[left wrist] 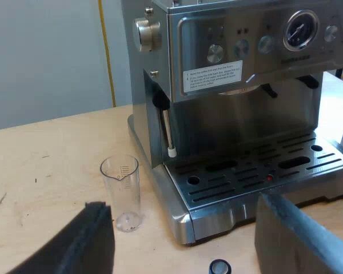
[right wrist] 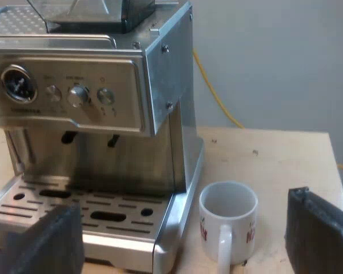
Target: Grind coffee beans and then tamp
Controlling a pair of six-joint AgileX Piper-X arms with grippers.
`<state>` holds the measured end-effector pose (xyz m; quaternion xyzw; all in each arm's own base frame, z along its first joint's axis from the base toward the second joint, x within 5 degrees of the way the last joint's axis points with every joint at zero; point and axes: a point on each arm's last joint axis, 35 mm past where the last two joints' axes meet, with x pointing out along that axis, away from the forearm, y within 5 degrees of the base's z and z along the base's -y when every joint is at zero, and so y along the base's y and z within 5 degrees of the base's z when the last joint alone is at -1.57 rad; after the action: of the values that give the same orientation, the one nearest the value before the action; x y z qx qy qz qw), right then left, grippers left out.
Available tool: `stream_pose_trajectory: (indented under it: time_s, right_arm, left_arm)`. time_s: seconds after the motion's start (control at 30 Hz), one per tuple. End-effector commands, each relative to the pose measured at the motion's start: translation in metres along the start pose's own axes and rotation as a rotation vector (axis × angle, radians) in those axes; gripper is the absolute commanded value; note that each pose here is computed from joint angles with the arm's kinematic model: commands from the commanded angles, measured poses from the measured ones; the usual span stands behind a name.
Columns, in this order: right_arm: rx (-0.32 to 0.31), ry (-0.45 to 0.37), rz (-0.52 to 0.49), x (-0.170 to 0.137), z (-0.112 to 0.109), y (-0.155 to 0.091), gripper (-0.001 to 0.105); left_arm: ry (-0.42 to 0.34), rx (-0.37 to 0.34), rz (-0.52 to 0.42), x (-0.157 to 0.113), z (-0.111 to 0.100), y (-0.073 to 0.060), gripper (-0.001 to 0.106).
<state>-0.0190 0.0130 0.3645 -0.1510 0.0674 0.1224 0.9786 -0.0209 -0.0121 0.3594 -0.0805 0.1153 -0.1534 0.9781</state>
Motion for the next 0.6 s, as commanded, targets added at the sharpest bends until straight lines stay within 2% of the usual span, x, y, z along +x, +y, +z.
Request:
stream_pose_trajectory:
  time_s: [0.03, 0.2, 0.33, 0.4, 0.6]
  right_arm:
    - [0.033, 0.040, 0.023, 0.004, -0.005, 0.001, 0.074]
    - [0.049, 0.083, 0.040, 0.013, -0.015, 0.001, 0.074]
    - [0.056, 0.097, 0.058, 0.017, -0.020, 0.002, 0.074]
    - [0.069, 0.132, 0.073, 0.025, -0.030, 0.003, 0.074]
    - [0.099, 0.206, 0.113, 0.043, -0.054, 0.005, 0.074]
  left_arm:
    - [0.007, -0.007, -0.001, 0.002, 0.002, 0.000, 0.056]
    - [0.008, -0.007, 0.004, 0.002, 0.002, 0.001, 0.056]
    - [0.023, -0.014, 0.047, 0.007, -0.003, 0.005, 0.056]
    - [0.032, -0.017, 0.060, 0.010, -0.005, 0.006, 0.056]
    - [0.105, -0.040, 0.118, 0.032, -0.025, 0.018, 0.056]
